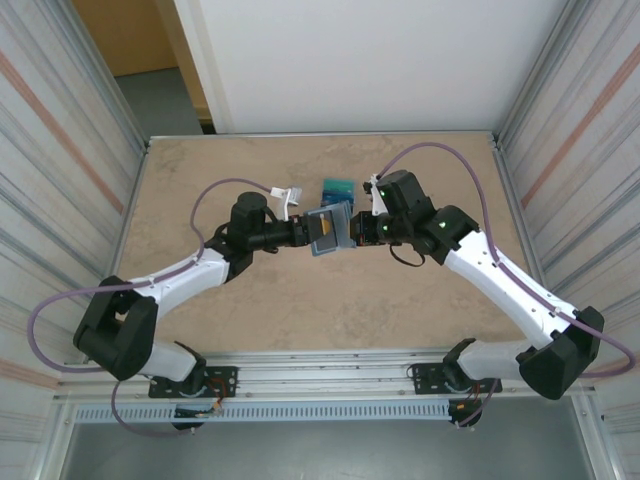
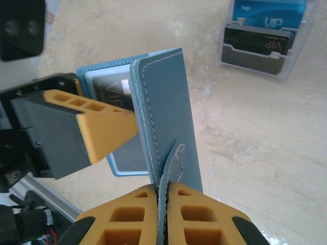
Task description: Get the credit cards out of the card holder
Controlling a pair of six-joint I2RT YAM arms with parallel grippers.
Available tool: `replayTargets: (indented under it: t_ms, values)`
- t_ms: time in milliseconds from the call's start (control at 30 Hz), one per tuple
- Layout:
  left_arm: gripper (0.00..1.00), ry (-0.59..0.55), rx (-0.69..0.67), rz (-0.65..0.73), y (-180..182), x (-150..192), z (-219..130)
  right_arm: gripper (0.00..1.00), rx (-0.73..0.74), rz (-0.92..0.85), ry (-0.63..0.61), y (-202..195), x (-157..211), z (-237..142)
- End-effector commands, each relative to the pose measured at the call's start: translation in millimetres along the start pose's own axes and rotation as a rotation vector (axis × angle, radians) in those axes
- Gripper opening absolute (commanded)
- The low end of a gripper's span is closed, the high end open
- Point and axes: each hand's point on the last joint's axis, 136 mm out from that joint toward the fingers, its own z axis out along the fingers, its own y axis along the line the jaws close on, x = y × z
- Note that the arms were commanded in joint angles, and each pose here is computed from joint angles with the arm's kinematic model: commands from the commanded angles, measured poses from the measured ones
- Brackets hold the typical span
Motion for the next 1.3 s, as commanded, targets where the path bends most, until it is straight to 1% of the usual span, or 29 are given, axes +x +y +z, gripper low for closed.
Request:
replayTargets:
  t_ms: [0,67,133,200,333,600,667,1033,1267]
  values:
    - [0.2,-0.002,0.025,0.037,-10,-5,3,0.01,-0.162,0.018,-0.061,25,-16,-13]
    - [0.15,-0.006,0.029,0.037,-10,-6,3,0.03,-0.223,0.036,-0.068,30,-19,-13]
    - [0.13,-0.009,0.036,0.034,-12,-7,3,0.03,-0.253,0.046,-0.072,32,-20,-13]
    - [0.11,-0.012,0.046,0.038,-15,-8,3,0.03,-0.262,0.052,-0.069,32,-20,-12]
    - [0.08,-0.016,0.056,0.041,-18,-10,2,0.1,-0.283,0.059,-0.055,33,-17,-7]
    - [0.0,-0.017,0.061,0.046,-20,-10,0,0.13,-0.281,0.068,-0.053,30,-17,-2]
    - [0.0,-0.017,0.06,0.045,-20,-9,-1,0.16,-0.279,0.071,-0.054,29,-18,-2]
    - [0.0,-0.021,0.071,0.053,-25,-10,-3,0.13,-0.268,0.078,-0.061,24,-17,-2]
    - [0.0,-0.027,0.074,0.061,-29,-11,-6,0.14,-0.23,0.084,-0.058,16,-15,1]
